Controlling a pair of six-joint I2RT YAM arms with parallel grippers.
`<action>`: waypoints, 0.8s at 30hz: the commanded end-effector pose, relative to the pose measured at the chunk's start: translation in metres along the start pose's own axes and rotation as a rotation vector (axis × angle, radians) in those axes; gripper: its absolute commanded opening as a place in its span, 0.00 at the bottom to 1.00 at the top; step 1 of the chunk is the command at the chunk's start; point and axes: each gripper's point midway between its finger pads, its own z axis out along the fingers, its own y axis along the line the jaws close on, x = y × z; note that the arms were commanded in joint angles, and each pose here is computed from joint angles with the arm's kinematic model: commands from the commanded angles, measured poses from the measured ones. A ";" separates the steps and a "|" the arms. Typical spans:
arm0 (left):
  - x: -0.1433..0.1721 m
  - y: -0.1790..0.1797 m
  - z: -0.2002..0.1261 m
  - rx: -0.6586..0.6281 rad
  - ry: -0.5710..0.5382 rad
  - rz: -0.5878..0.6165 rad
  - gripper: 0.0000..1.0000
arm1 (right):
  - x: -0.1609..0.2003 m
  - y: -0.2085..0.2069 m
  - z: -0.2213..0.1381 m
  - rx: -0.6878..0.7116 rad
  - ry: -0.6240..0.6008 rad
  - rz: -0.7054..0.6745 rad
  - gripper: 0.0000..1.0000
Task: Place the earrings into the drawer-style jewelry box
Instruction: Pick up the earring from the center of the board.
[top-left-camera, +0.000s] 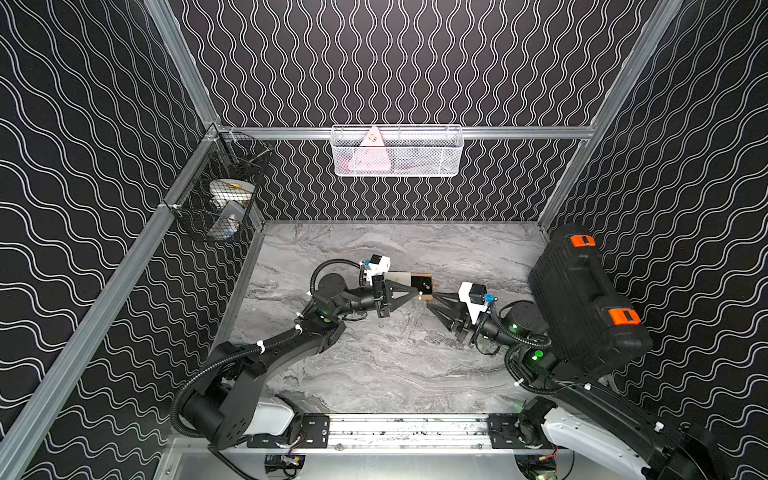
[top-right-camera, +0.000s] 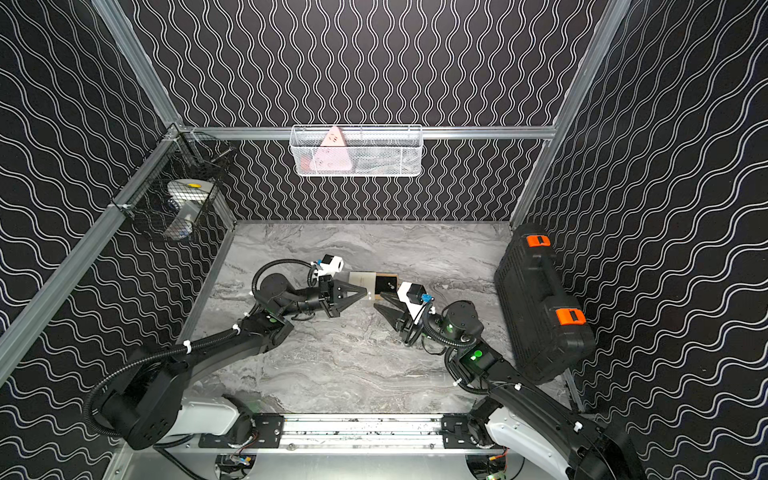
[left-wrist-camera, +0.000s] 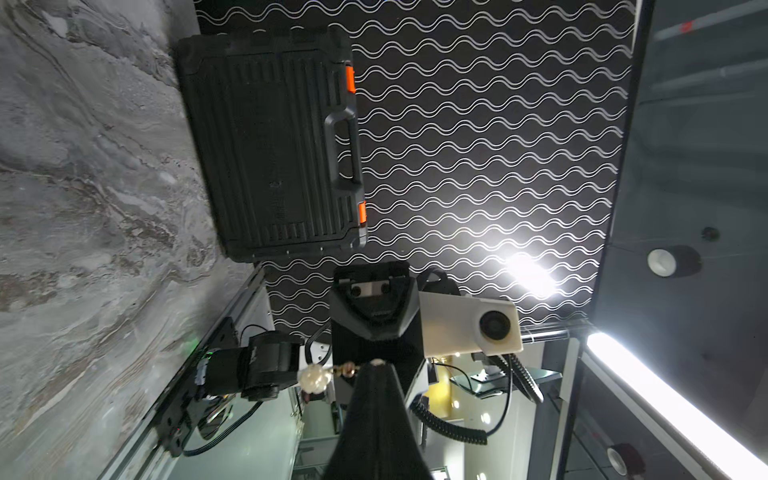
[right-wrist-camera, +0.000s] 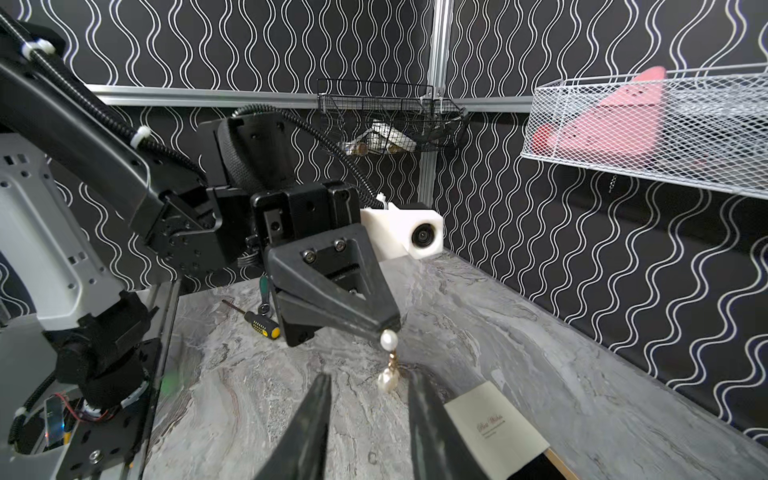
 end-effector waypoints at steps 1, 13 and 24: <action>0.003 -0.027 -0.002 0.103 0.007 0.014 0.00 | -0.007 0.004 -0.002 -0.028 -0.064 -0.003 0.34; 0.009 -0.019 -0.006 0.048 0.013 0.027 0.00 | -0.018 0.005 0.014 -0.096 -0.078 -0.027 0.32; 0.011 -0.021 -0.007 0.053 0.014 0.025 0.00 | -0.021 0.007 0.026 -0.147 -0.066 -0.036 0.27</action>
